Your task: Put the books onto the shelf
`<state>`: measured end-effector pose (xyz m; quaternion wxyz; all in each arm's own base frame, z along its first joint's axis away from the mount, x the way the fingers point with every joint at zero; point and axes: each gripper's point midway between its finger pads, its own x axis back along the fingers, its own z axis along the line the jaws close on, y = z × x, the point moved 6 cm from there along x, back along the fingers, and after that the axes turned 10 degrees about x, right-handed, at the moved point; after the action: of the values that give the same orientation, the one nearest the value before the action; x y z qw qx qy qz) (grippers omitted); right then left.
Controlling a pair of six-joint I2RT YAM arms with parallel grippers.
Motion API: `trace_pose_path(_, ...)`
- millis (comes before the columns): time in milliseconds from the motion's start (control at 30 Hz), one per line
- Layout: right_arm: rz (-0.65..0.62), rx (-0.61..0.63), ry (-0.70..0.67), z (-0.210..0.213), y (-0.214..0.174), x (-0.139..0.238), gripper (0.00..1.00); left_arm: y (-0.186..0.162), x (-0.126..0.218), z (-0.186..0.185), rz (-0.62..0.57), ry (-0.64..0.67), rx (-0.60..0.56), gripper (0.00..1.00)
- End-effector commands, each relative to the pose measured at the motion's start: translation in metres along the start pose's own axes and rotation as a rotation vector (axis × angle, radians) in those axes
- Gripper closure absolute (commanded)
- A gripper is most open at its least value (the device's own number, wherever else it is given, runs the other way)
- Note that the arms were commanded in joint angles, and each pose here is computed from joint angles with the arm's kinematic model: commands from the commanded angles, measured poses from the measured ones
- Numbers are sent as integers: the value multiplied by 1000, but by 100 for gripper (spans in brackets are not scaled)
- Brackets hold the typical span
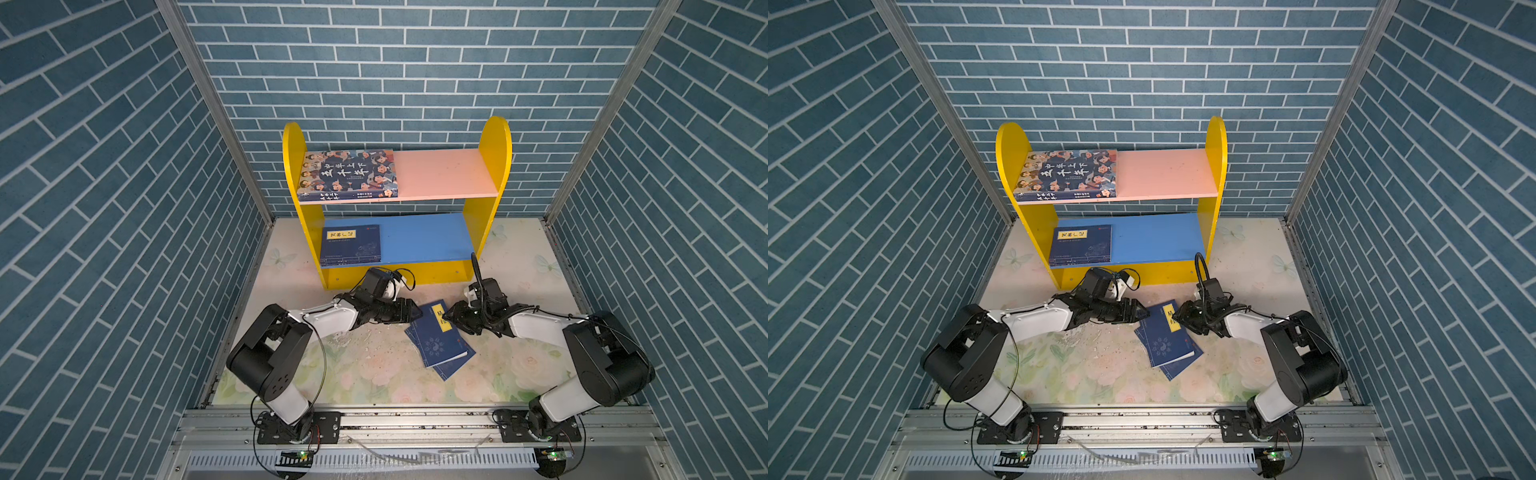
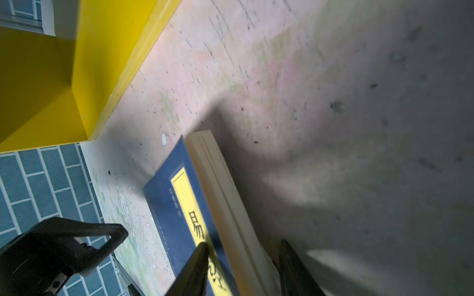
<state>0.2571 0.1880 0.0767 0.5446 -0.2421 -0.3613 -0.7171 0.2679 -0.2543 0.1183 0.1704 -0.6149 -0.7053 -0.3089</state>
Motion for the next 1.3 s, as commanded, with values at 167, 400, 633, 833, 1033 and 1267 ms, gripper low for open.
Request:
trace_pose_path(167,5,-20,-52,-16,-4,-16,53,0,-13,17,52,65,52,29)
trace_pose_path(400,-4,-36,-36,-16,-3,-19,56,0,-21,22,61,33,78,29)
trace_pose_path(633,7,-39,-33,-17,-6,-20,59,0,-33,28,72,6,116,29)
trace_pose_path(833,21,-43,-27,-19,-8,-24,60,4,-34,27,45,-53,119,30)
trace_pose_path(1033,23,-44,-19,-18,-7,-25,61,8,-29,15,20,-125,112,39)
trace_pose_path(1267,26,-43,-19,-18,-7,-26,61,11,-21,1,7,-183,113,50)
